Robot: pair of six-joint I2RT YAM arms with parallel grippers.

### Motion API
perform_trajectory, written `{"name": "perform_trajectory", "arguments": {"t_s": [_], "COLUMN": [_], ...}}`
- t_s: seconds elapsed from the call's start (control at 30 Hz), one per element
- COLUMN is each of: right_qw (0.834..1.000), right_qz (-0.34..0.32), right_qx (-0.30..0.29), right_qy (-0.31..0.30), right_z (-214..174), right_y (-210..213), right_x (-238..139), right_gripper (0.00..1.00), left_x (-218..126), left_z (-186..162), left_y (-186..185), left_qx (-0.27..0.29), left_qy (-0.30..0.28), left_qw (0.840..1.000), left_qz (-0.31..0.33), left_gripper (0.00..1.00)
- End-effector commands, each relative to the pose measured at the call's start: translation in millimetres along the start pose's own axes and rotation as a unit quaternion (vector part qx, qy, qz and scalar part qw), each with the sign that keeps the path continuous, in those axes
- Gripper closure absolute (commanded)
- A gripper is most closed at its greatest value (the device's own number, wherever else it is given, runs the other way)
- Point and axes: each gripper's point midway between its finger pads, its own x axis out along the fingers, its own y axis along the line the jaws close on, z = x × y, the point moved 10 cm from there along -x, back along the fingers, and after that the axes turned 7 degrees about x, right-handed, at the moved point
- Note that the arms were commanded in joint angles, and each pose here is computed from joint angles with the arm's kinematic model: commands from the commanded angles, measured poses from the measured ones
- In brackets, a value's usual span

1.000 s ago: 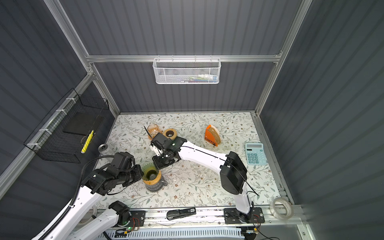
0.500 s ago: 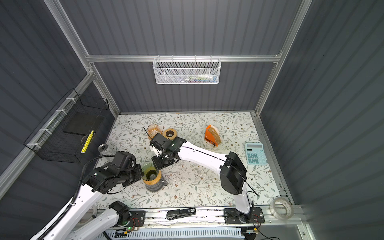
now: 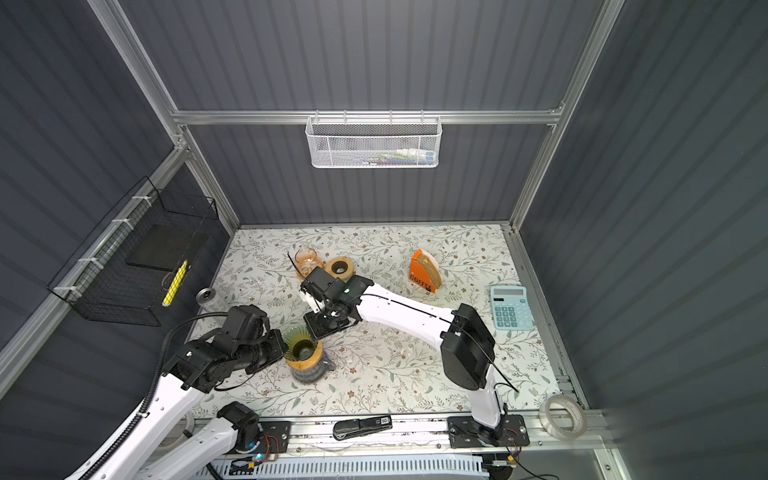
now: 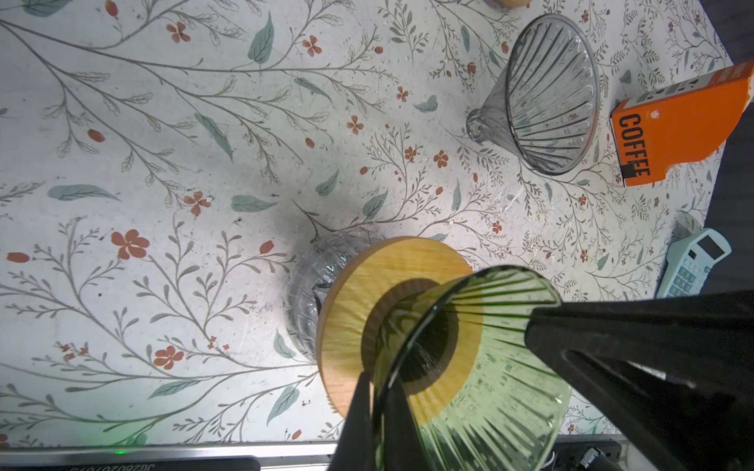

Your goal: Place the coffee filter in the dripper

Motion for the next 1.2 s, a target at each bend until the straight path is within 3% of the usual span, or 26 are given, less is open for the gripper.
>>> {"name": "perform_trajectory", "arguments": {"t_s": [0.0,0.47,0.87,1.17], "right_qw": [0.994,0.998,0.998,0.998], "right_qz": [-0.056,-0.011,-0.005,-0.003], "right_qx": [-0.015,-0.025,-0.033,-0.036], "right_qy": [0.095,0.056,0.049,0.046], "right_z": [-36,-14,-8,-7], "right_y": [-21,11,18,21], "right_x": [65,19,9,6], "right_gripper": [1.0,0.94,0.89,0.8], "left_x": [27,-5,-16,-15], "left_z": [-23,-3,2,0], "left_y": [17,1,-1,2], "left_qx": [0.018,0.043,0.051,0.05], "left_qy": [0.088,0.049,0.028,0.028], "left_qw": [0.995,0.997,0.997,0.997], "left_qz": [0.052,0.043,0.043,0.048], "left_gripper": [1.0,1.0,1.0,0.91]}}
